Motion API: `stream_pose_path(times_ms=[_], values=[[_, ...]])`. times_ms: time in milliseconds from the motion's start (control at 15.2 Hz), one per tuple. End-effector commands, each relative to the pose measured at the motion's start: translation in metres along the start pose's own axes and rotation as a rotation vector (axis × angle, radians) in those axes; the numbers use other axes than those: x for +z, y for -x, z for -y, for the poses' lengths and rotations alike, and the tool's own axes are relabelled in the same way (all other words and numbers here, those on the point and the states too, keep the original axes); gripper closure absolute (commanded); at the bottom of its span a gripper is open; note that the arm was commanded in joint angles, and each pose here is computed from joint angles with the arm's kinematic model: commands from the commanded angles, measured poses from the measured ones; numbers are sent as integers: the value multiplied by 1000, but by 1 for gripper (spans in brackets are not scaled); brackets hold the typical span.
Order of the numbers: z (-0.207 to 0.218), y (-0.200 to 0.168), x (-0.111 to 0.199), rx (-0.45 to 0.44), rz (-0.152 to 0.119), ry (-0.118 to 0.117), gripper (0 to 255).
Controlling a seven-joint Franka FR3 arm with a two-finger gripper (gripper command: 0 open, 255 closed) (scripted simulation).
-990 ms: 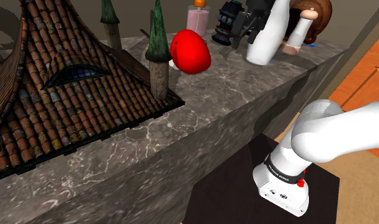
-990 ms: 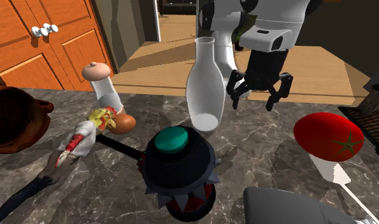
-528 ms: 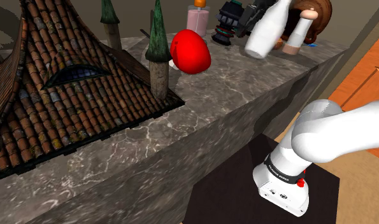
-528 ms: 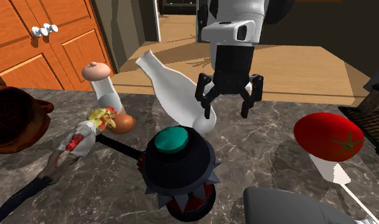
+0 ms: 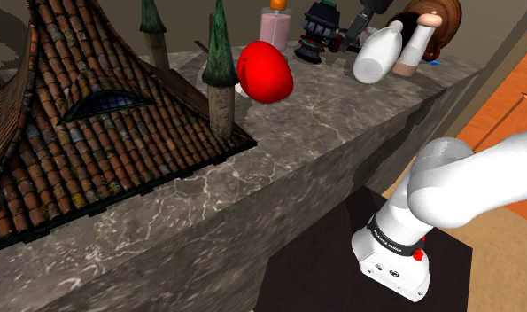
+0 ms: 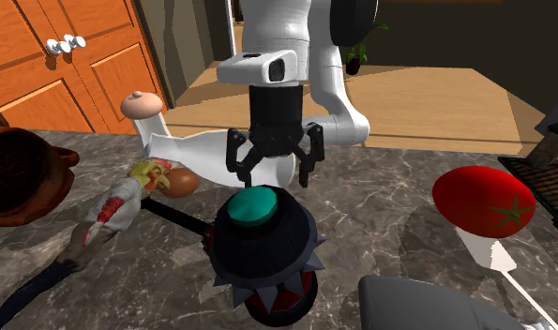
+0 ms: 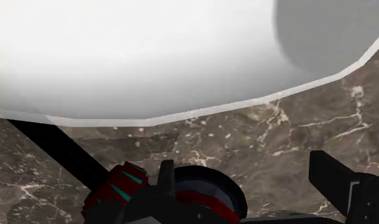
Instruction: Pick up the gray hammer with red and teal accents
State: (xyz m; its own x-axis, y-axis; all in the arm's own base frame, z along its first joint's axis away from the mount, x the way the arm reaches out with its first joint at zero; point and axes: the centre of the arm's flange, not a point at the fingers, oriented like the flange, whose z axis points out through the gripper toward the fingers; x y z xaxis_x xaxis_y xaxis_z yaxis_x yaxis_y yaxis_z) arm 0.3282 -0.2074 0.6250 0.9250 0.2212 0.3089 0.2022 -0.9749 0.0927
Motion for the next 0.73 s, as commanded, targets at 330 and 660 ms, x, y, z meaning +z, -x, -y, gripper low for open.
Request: stream_pose_path(times_ms=[330, 660], values=[[-90, -19, 8, -166, -105, -5, 0], [-103, -19, 25, -194, -123, -7, 0]])
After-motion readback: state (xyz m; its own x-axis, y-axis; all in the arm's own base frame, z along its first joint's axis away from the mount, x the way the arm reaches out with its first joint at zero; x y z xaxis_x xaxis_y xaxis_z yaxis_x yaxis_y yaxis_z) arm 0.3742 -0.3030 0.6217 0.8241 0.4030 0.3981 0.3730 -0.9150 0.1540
